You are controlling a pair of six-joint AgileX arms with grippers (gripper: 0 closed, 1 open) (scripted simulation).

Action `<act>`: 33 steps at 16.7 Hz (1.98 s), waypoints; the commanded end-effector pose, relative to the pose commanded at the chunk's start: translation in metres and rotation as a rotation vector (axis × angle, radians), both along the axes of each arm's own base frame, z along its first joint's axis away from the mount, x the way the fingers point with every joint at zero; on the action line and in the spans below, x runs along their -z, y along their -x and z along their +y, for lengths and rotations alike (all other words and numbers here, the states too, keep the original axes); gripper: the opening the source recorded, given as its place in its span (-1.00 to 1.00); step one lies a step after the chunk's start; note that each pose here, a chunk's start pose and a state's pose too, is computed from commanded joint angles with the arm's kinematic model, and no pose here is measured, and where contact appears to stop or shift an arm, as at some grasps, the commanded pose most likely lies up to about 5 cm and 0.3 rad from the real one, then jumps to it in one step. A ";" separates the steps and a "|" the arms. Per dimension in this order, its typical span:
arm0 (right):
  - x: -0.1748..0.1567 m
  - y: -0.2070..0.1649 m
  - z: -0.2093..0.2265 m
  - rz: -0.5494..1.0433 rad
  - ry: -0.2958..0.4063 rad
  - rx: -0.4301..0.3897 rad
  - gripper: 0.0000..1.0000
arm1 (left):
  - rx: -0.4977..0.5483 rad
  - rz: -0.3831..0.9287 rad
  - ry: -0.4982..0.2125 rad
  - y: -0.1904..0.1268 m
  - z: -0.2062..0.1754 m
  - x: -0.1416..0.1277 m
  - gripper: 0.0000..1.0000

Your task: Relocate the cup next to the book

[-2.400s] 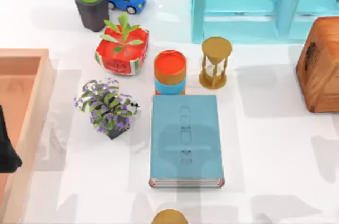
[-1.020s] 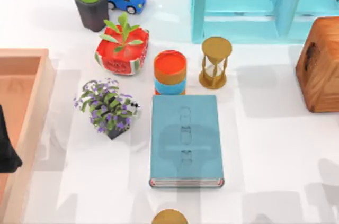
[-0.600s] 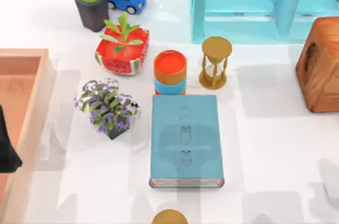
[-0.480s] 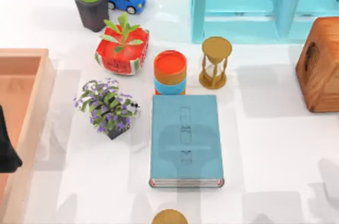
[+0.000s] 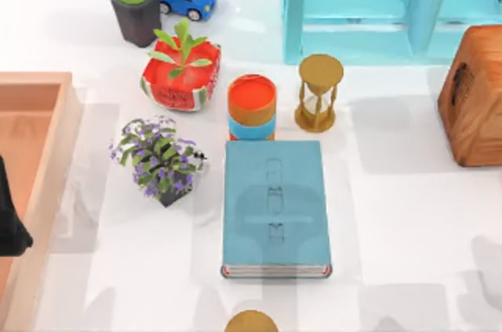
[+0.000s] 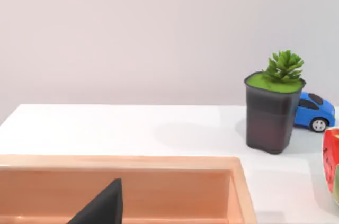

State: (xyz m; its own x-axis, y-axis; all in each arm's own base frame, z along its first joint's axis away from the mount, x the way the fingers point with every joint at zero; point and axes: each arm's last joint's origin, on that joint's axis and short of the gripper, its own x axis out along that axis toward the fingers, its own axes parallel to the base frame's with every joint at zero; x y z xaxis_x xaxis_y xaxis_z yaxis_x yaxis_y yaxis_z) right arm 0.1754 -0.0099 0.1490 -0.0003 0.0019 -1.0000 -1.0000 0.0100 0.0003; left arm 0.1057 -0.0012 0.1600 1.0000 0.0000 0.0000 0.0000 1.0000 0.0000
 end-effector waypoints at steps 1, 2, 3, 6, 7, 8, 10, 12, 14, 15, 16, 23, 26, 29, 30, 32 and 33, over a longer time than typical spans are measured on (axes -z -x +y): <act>0.000 0.000 0.000 0.000 0.000 0.000 -1.00 | 0.000 0.000 0.000 0.000 0.000 0.000 1.00; 0.000 0.000 0.000 0.000 0.000 0.002 -1.00 | 0.000 0.000 0.000 0.000 0.000 0.000 1.00; -0.001 0.000 0.000 -0.001 0.000 0.002 -1.00 | 0.000 0.000 0.000 0.000 0.000 0.000 1.00; -0.015 -0.002 0.000 0.003 0.001 0.003 -1.00 | 0.000 0.000 0.000 0.000 0.000 0.000 1.00; -0.022 -0.001 0.000 0.010 0.000 0.003 -1.00 | 0.000 0.000 0.000 0.000 0.000 0.000 1.00; -0.030 -0.001 0.000 0.016 0.000 0.004 -1.00 | 0.000 0.000 0.000 0.000 0.000 0.000 1.00; -0.044 0.000 0.000 0.009 0.000 0.003 -1.00 | 0.000 0.000 0.000 0.000 0.000 0.000 1.00; -0.050 0.000 0.000 0.000 0.000 0.002 -1.00 | 0.000 0.000 0.000 0.000 0.000 0.000 1.00; -0.050 0.000 0.000 0.000 0.000 0.002 -1.00 | 0.000 0.000 0.000 0.000 0.000 0.000 1.00; -0.049 0.000 0.000 0.005 0.000 0.003 -1.00 | 0.000 0.000 0.000 0.000 0.000 0.000 1.00; -0.049 0.000 0.000 0.005 0.000 0.003 -1.00 | 0.000 0.000 0.000 0.000 0.000 0.000 1.00; -0.071 -0.034 0.034 0.001 0.016 0.121 -1.00 | 0.000 0.000 0.000 0.000 0.000 0.000 1.00; -0.082 -0.055 0.065 0.005 0.028 0.280 -1.00 | 0.000 0.000 0.000 0.000 0.000 0.000 1.00; -0.088 -0.073 0.100 0.014 0.042 0.515 -1.00 | 0.000 0.000 0.000 0.000 0.000 0.000 1.00; -0.089 -0.078 0.112 0.018 0.048 0.604 -1.00 | 0.000 0.000 0.000 0.000 0.000 0.000 1.00; -0.090 -0.088 0.135 0.024 0.062 0.783 -1.00 | 0.000 0.000 0.000 0.000 0.000 0.000 1.00; -0.090 -0.093 0.146 0.024 0.068 0.871 -1.00 | 0.000 0.000 0.000 0.000 0.000 0.000 1.00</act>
State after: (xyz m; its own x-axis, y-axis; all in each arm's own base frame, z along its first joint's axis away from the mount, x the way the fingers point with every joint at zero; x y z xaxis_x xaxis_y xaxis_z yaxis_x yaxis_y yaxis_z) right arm 0.2685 0.1357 0.2394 -0.0480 -0.0482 -0.9977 -0.6361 0.7716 -0.0067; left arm 0.1057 -0.0012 0.1600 1.0000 0.0000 0.0000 0.0000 1.0000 0.0000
